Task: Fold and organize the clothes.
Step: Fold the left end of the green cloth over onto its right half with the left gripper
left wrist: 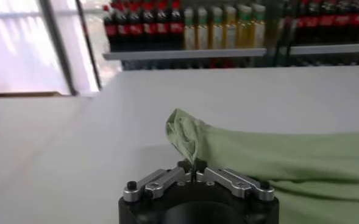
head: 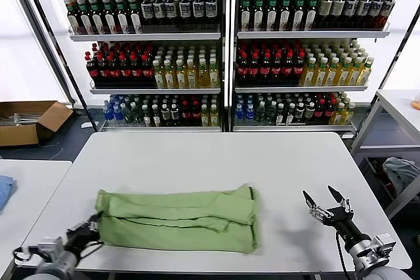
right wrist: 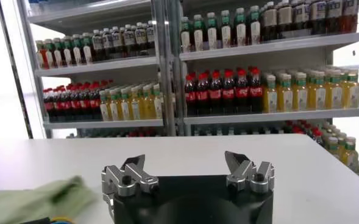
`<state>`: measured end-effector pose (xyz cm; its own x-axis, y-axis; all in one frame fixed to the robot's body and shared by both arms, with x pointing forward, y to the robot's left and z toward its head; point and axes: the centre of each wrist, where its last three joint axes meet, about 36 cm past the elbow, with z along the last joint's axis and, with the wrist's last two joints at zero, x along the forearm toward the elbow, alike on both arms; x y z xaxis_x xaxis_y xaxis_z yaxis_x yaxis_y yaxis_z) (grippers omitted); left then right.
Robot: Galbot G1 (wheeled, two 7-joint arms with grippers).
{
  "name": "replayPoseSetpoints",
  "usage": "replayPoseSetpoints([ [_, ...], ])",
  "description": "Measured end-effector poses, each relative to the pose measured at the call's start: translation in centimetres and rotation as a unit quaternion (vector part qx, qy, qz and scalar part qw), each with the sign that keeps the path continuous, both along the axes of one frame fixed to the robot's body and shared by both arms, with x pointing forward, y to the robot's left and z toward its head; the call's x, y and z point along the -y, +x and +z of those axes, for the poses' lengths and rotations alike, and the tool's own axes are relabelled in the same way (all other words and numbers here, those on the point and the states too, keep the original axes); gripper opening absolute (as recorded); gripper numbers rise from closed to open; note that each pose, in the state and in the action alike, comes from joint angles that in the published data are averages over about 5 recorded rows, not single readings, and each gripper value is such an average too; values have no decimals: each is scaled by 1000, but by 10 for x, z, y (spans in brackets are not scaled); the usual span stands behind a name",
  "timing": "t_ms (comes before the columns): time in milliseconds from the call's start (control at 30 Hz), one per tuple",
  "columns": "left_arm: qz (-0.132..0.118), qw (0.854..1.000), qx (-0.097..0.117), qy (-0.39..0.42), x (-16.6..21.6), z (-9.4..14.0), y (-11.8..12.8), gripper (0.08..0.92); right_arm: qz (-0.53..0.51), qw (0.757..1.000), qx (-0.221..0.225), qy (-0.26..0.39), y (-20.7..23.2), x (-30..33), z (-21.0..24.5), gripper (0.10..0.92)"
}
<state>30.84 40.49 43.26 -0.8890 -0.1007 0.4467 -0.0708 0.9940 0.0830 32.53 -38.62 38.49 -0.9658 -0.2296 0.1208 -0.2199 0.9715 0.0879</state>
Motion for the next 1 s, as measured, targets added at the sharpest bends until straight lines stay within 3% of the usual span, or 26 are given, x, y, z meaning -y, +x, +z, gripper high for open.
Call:
replayPoseSetpoints([
  [233,29,998,31,43,-70,42,16,94,3,1000,5,4,2,-4,2,823],
  [467,23,996,61,54,-80,79,30,94,0,1000,7,4,-2,-1,4,823],
  [700,-23,996,81,30,-31,96,35,94,-5,1000,7,5,-5,1,4,823],
  [1000,-101,992,64,-33,51,82,26,94,-10,1000,3,11,-8,-2,-1,823],
])
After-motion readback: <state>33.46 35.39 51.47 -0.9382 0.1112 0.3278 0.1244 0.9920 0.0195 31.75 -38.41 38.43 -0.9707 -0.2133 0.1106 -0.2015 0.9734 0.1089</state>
